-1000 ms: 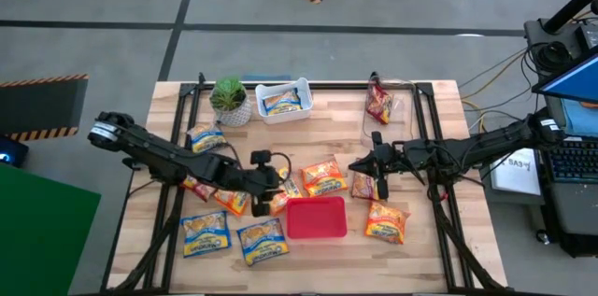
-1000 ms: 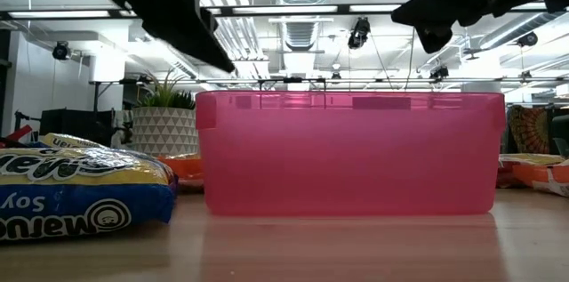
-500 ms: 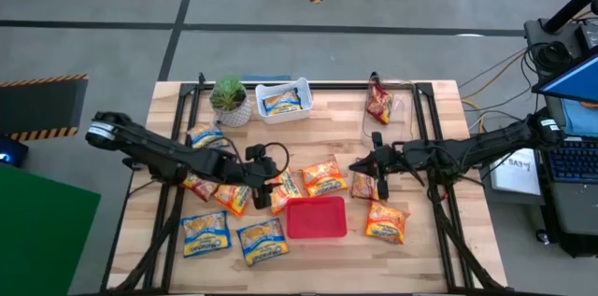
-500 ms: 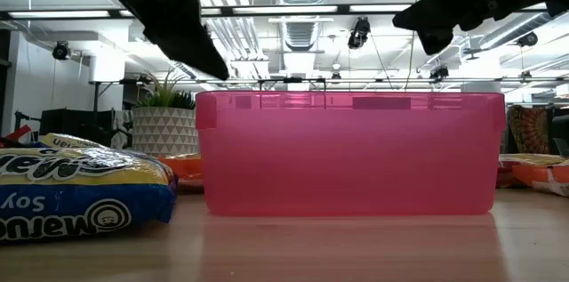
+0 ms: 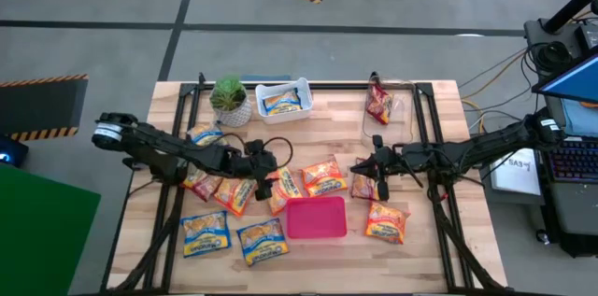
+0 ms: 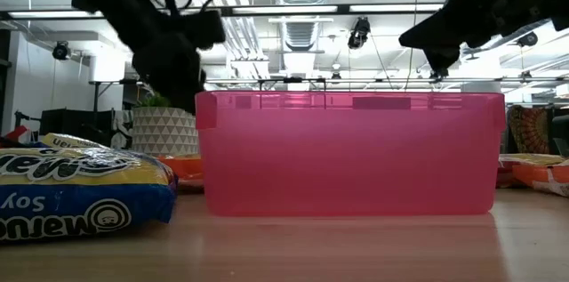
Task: Sort Maruchan noodles
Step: Put the orange noodle pack into the red bin
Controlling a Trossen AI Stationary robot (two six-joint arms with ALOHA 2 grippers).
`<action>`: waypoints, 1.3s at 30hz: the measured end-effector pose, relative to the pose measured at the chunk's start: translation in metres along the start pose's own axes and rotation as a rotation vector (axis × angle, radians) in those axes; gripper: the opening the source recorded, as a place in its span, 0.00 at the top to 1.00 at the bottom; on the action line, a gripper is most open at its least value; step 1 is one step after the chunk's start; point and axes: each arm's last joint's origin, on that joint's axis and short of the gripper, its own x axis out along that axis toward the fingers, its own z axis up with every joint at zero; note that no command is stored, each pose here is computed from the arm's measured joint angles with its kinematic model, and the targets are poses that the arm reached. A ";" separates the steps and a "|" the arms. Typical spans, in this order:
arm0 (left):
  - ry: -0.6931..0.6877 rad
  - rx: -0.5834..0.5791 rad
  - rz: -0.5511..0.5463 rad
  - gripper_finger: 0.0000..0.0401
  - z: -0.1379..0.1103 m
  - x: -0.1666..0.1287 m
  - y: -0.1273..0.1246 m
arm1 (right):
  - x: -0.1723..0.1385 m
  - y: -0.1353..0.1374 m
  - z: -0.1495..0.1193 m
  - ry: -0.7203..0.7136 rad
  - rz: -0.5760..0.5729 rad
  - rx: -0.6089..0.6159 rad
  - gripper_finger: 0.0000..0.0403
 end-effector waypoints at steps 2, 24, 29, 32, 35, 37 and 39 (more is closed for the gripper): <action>-0.012 -0.023 -0.029 0.45 -0.006 0.004 0.004 | 0.000 0.000 -0.002 0.000 0.000 0.017 0.98; -0.115 -0.106 -0.078 0.48 -0.041 0.020 0.013 | 0.000 0.000 -0.001 -0.046 0.010 0.113 0.98; -0.120 -0.115 -0.078 0.51 -0.048 0.025 0.013 | 0.000 0.000 -0.001 -0.044 0.009 0.129 0.98; -0.118 -0.115 -0.055 0.55 -0.049 0.027 0.013 | 0.000 0.000 0.000 -0.055 0.011 0.130 0.98; -0.116 -0.106 -0.047 0.61 -0.050 0.030 0.013 | 0.000 0.000 0.002 -0.076 0.016 0.133 0.98; -0.117 -0.101 -0.013 0.68 -0.051 0.031 0.013 | -0.001 0.000 0.004 -0.089 0.019 0.141 0.98; -0.127 -0.107 0.077 0.75 -0.051 0.033 0.016 | -0.001 0.001 0.005 -0.102 0.024 0.157 0.98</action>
